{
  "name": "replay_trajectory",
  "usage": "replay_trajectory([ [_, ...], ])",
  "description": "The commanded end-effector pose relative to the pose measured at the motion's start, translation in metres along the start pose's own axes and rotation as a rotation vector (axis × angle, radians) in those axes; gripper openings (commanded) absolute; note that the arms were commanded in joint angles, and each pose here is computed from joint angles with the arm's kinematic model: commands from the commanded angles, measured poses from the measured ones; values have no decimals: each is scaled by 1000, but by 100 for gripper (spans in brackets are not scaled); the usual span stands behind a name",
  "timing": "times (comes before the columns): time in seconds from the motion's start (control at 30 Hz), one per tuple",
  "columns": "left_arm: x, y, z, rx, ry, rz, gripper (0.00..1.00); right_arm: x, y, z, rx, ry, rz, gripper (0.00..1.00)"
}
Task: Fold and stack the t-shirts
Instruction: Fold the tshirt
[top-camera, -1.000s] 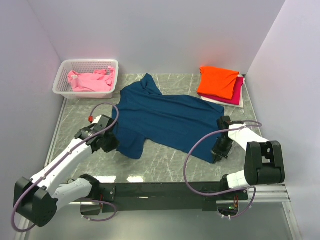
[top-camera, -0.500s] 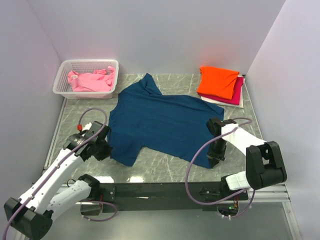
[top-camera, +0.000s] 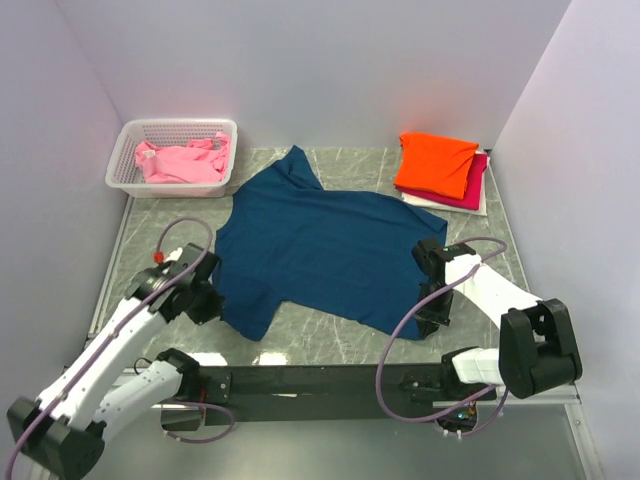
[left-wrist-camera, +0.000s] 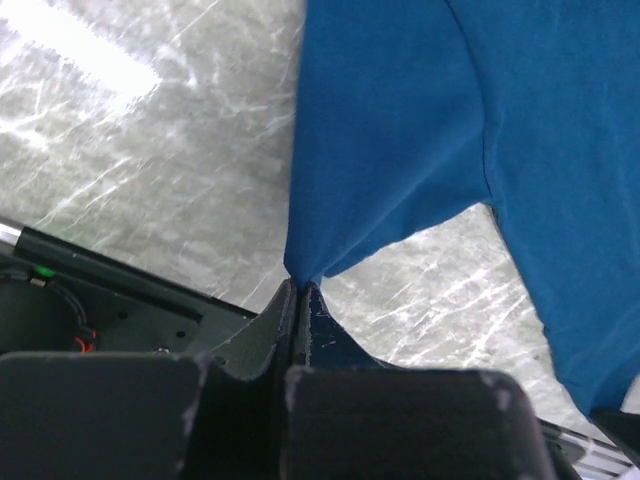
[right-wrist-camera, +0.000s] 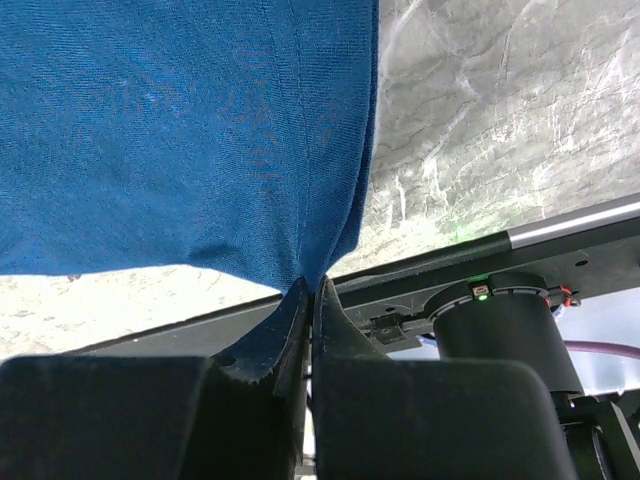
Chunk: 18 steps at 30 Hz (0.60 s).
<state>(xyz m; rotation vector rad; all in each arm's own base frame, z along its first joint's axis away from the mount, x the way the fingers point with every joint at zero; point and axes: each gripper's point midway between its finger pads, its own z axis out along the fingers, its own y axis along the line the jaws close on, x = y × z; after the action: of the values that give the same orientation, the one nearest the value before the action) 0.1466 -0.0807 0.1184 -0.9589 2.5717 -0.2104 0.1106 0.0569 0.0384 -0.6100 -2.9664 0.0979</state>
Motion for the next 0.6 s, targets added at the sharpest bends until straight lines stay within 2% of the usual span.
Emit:
replay_trajectory([
  [0.0,-17,-36,-1,76,-30,43,1,-6,1,-6,-7,-27,6,0],
  [0.23,-49,-89,1,88,-69,105,0,-47,14,-26,-36,-66,13,0],
  [0.57,-93,-156,38,73,-79,183,0,-92,36,-34,-64,-64,7,0],
])
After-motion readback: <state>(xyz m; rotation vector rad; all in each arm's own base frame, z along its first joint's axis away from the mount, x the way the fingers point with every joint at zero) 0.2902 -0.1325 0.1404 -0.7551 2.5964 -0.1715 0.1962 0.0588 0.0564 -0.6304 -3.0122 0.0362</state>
